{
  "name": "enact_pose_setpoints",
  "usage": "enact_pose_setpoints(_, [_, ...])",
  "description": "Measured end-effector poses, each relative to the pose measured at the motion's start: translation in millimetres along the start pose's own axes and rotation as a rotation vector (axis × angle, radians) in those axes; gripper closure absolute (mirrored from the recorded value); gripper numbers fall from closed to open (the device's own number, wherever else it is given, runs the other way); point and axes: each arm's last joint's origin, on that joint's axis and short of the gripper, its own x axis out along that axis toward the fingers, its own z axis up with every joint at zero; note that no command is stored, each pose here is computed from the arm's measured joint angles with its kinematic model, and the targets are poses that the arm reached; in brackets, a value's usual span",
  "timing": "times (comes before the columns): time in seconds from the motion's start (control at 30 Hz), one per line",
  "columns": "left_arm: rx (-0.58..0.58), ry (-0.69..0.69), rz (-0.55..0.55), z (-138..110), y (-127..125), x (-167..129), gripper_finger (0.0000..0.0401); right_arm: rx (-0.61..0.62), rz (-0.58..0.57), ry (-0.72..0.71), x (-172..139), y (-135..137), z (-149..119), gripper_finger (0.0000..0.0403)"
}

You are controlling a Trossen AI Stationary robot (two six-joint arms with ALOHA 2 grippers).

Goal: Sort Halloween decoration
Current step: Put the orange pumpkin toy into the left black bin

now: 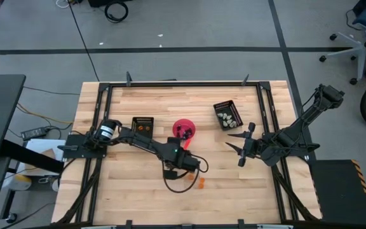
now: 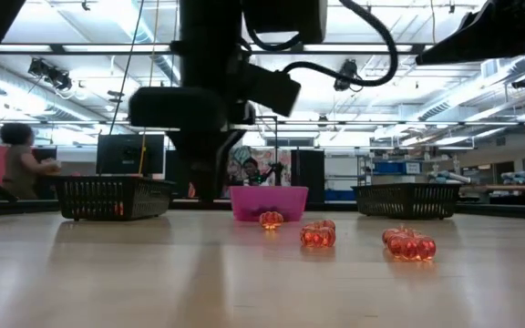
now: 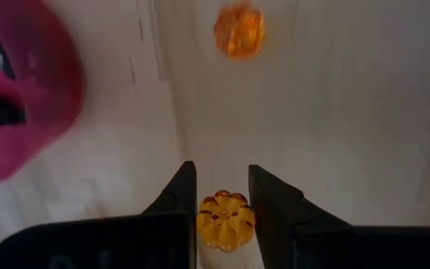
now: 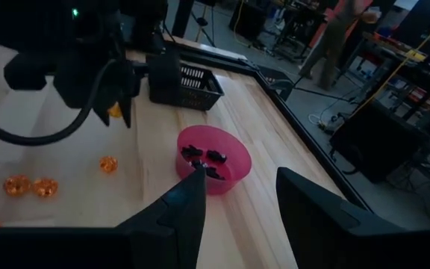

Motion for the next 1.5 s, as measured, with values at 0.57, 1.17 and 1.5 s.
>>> enact_pose_setpoints(0.57, [-0.04, 0.29, 0.233, -32, 12, -6, 0.0329, -0.001, 0.005, 0.0, 0, 0, 0, 0.0236])
enact_pose_setpoints(1.17, [-0.14, 0.446, 0.386, -89, 20, 6, 0.0329, 0.001, 0.01, 0.0, 0, 0, 0, 0.0236])
enact_pose_setpoints(1.5, [-0.238, 0.446, 0.415, -119, 22, 17, 0.0325, 0.005, 0.008, -0.003, 0, 0, 1, 0.0236])
